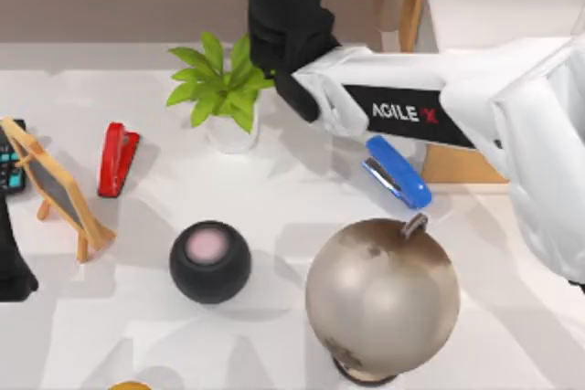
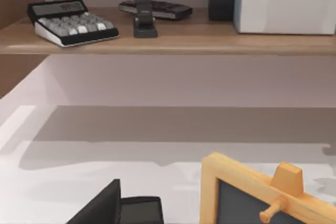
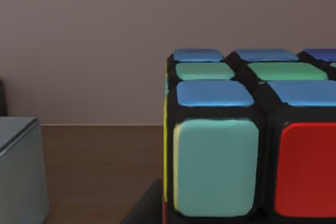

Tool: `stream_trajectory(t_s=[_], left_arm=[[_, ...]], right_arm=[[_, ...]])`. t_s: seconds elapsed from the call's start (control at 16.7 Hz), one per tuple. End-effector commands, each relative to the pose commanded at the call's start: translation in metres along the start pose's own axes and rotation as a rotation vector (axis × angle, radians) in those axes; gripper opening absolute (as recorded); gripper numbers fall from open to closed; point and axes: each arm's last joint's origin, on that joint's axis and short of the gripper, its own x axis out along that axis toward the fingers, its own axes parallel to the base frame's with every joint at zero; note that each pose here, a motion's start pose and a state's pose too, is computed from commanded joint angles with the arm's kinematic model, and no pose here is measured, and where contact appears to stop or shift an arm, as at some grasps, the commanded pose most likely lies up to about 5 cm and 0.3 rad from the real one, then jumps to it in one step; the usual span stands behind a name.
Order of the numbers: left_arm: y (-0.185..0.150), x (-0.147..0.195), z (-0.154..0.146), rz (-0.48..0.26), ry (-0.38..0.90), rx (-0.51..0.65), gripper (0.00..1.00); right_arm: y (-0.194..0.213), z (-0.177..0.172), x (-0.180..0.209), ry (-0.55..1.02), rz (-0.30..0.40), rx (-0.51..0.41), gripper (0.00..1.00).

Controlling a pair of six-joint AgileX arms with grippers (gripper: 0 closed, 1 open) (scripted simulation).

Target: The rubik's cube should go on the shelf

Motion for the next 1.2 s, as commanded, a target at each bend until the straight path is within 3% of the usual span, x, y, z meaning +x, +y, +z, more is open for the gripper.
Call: stream_trajectory(t_s=[0.48, 1.2], left_arm=[[0.0, 0.0, 0.0, 0.0, 0.0, 0.0, 1.0], [0.0, 0.0, 0.0, 0.0, 0.0, 0.0, 1.0]], right_arm=[[0.0, 0.0, 0.0, 0.0, 0.0, 0.0, 0.98], [-0.0007, 0.0081, -0.004, -0.023, 0.016, -0.005, 1.0]])
